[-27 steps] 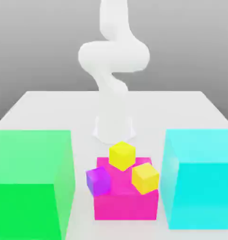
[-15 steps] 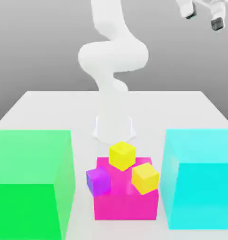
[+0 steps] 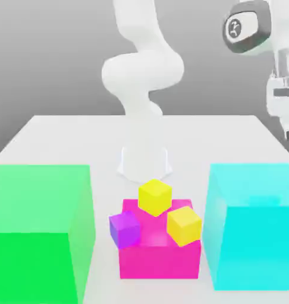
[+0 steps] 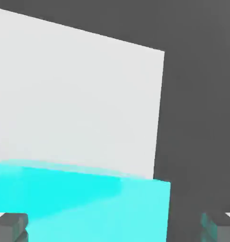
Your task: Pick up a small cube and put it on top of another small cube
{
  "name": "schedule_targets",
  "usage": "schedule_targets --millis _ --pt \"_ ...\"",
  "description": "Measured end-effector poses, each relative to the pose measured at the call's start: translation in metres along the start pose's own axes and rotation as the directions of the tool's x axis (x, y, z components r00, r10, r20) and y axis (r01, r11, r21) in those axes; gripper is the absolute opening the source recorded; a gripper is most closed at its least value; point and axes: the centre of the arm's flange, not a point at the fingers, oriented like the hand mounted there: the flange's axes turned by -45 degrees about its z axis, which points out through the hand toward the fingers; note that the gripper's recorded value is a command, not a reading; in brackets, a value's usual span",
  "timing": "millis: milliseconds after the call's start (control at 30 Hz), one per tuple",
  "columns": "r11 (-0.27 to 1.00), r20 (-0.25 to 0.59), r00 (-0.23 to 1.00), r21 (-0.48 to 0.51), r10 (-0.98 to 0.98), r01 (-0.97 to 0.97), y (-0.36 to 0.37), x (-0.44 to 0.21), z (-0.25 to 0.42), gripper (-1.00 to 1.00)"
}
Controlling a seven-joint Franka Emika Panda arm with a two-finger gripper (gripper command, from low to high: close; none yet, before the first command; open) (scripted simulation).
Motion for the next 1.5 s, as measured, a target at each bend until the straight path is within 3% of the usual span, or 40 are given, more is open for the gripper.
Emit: schedule_targets --millis 200,400,533,733,767,1000,1200,1500 --pt "0.92 -0.037 0.926 0.109 -0.375 0.377 -0.053 0.042 0.062 0.0" --pt "0.678 -0.128 0.701 0.181 -0.702 0.712 -0.122 0.079 0.114 0.0" --pt "0.555 -0.15 0.586 0.202 -0.797 0.807 -0.139 0.065 0.141 0.0" --pt "0.533 -0.152 0.565 0.204 -0.811 0.821 -0.153 0.059 0.196 0.0" --pt "0.533 -0.152 0.565 0.204 -0.811 0.821 -0.156 0.058 0.203 -1.0" --pt "0.532 -0.153 0.564 0.206 -0.811 0.821 -0.156 0.058 0.204 -1.0" --pt "0.534 -0.152 0.566 0.206 -0.811 0.82 -0.143 0.062 0.152 -1.0" --pt "0.829 -0.069 0.873 0.286 -0.483 0.481 -0.08 0.07 0.106 -1.0"
